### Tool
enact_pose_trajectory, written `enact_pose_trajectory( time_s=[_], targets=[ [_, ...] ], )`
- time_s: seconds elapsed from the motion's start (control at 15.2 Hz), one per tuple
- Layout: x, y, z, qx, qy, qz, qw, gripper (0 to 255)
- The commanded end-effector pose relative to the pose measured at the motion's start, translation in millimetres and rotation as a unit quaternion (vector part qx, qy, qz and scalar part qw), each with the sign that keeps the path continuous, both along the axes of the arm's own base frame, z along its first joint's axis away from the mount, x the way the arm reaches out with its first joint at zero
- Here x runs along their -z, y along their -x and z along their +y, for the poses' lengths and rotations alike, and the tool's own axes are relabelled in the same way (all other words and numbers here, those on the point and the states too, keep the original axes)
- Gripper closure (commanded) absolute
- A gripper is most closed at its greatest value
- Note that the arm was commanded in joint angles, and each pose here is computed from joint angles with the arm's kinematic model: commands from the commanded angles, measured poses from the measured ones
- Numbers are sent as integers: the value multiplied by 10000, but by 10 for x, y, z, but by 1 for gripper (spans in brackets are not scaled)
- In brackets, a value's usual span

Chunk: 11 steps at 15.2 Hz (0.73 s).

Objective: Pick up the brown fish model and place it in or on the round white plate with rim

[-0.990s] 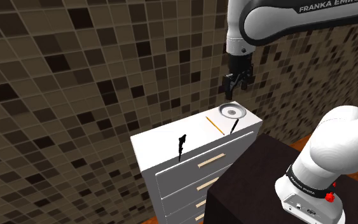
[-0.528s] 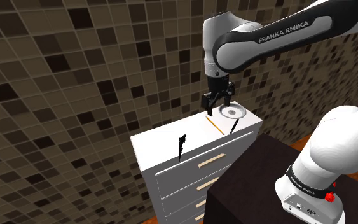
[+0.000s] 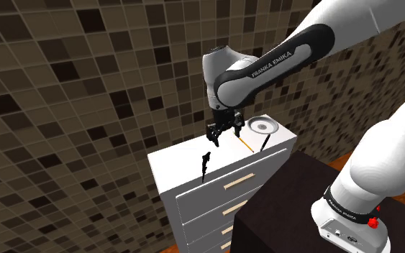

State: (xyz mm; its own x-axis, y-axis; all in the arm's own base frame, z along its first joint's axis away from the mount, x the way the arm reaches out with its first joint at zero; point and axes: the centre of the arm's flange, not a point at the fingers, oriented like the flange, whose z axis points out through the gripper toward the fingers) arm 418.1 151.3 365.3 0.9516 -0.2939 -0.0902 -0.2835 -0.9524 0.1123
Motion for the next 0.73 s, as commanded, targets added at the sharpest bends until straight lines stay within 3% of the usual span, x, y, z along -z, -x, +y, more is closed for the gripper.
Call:
enact_pose_trajectory(
  time_s=[0.0,0.66],
  targets=[
    [215,-125,140,175,14,20,9998,0],
    [1221,-847,677,984,110,126,9950,0]
  ],
)
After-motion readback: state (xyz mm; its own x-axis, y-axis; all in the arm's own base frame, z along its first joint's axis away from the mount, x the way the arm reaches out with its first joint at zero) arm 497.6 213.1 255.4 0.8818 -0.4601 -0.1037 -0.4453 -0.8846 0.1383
